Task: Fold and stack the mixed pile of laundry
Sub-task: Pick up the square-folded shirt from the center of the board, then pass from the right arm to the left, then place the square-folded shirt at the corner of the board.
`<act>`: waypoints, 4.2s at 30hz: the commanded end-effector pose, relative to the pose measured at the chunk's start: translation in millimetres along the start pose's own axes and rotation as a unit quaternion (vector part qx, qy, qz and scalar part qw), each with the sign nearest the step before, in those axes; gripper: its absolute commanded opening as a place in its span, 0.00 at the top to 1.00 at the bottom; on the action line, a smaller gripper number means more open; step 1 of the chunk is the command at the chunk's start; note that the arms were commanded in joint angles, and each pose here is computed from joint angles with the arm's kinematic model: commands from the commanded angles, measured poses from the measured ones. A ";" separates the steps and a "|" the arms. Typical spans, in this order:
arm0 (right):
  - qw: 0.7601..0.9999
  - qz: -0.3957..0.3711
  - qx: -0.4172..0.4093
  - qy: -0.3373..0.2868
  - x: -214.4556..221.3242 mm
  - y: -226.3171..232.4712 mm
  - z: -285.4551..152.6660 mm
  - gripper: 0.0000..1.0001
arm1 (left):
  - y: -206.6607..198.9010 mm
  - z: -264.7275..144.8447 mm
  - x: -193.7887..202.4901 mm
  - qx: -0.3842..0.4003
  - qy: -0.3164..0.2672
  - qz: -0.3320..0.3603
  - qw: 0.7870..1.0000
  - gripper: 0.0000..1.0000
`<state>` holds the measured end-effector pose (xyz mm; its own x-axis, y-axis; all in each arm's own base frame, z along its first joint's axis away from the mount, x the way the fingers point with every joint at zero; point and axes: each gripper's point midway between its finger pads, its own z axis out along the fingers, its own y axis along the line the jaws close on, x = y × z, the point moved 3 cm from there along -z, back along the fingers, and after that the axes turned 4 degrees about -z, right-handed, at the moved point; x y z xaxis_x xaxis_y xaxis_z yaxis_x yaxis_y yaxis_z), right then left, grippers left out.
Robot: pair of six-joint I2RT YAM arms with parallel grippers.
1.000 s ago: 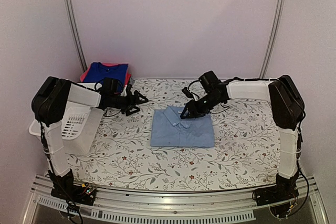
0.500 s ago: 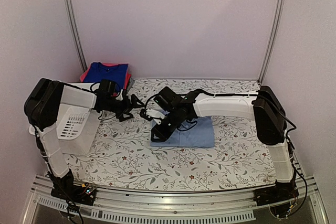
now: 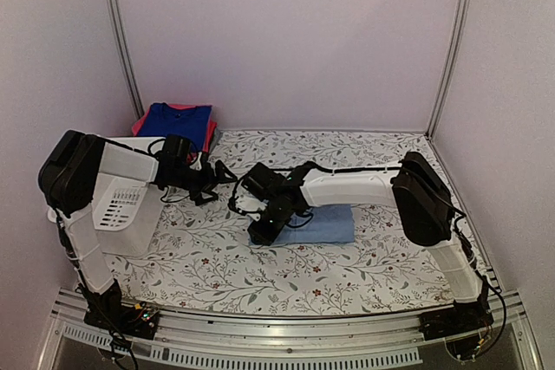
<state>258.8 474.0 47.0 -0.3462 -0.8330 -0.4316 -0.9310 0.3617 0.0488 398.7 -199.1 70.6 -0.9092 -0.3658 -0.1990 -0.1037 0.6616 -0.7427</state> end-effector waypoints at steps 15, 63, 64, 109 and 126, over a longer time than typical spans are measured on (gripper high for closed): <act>0.997 -0.054 0.054 -0.016 -12.9 18.1 -14.1 0.62 | -0.8 -4.6 1.2 0.006 -0.004 0.007 1.000 0.00; 0.990 -0.022 0.060 -0.128 -52.5 -22.7 -63.1 1.00 | -47.5 65.9 69.8 0.123 0.096 -0.081 0.984 0.02; 0.990 -0.022 0.063 -0.126 -52.8 -23.6 -61.3 1.00 | -49.8 69.8 73.2 0.123 0.102 -0.082 0.984 0.03; 0.951 0.212 0.145 -0.172 41.9 -123.7 -193.9 0.01 | -100.3 -21.0 -181.1 -0.242 -0.111 0.335 0.904 1.00; 0.960 0.194 0.122 -0.162 29.1 -125.8 -177.9 0.01 | -179.0 -117.4 -196.6 -0.134 -0.193 0.375 0.896 1.00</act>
<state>340.9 324.8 183.6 -0.5824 -0.4549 -0.6737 -0.6610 0.7474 0.0667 562.8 -166.2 240.1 -0.6892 0.1027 -0.7172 0.2775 0.9518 -0.1304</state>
